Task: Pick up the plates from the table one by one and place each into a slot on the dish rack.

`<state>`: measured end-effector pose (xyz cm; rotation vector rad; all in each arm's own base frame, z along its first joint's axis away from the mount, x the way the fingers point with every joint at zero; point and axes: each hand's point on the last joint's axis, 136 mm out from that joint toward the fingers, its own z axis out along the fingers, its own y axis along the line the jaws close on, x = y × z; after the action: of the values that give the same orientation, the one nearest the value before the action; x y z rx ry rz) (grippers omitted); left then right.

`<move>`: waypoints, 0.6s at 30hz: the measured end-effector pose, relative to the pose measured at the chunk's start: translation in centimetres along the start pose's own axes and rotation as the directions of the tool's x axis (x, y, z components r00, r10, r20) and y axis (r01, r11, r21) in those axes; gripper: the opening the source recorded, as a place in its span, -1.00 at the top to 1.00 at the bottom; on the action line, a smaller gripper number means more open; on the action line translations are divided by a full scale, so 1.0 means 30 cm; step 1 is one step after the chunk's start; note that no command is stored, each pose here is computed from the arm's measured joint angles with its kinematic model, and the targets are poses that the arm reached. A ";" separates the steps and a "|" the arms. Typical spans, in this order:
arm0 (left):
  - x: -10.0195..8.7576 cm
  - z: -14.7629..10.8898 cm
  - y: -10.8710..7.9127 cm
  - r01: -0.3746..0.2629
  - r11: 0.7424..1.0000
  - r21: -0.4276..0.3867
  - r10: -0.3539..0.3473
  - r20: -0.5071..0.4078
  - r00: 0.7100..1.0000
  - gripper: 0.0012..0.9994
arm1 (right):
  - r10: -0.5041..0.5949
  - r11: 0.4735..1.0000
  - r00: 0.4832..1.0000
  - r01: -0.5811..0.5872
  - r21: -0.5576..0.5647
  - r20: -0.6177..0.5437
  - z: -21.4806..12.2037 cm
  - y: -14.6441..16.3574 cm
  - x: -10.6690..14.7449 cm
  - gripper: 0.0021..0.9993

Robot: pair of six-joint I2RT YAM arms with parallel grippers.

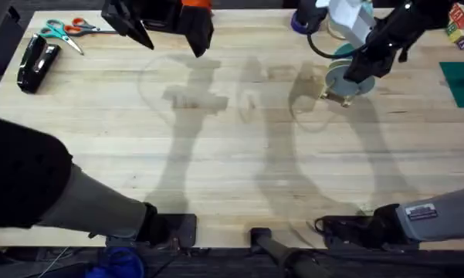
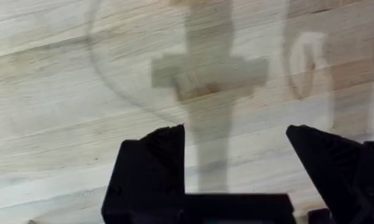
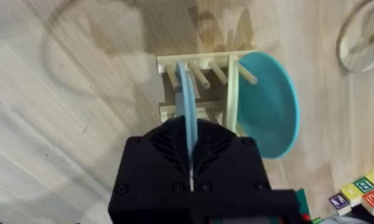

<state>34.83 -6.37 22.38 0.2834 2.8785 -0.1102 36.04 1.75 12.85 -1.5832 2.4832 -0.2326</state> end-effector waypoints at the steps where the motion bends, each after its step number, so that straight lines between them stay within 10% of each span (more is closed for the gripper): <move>1: 0.000 0.000 0.000 0.000 1.000 0.000 0.000 0.000 1.000 -0.99 | 0.001 1.000 1.000 -0.001 -0.005 -0.003 0.007 0.001 0.000 0.94; 11: 0.000 0.000 0.000 0.000 1.000 0.000 0.000 0.000 1.000 -0.99 | 0.011 1.000 1.000 -0.011 -0.015 -0.008 0.022 0.003 0.000 0.93; 18: 0.000 0.000 0.000 0.000 1.000 0.000 0.000 0.000 1.000 -0.99 | 0.018 1.000 1.000 -0.018 -0.018 -0.009 0.022 0.005 0.002 0.45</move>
<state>34.83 -6.37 22.38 0.2834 2.8785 -0.1102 36.05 1.75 12.18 -1.5692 2.5124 -0.2162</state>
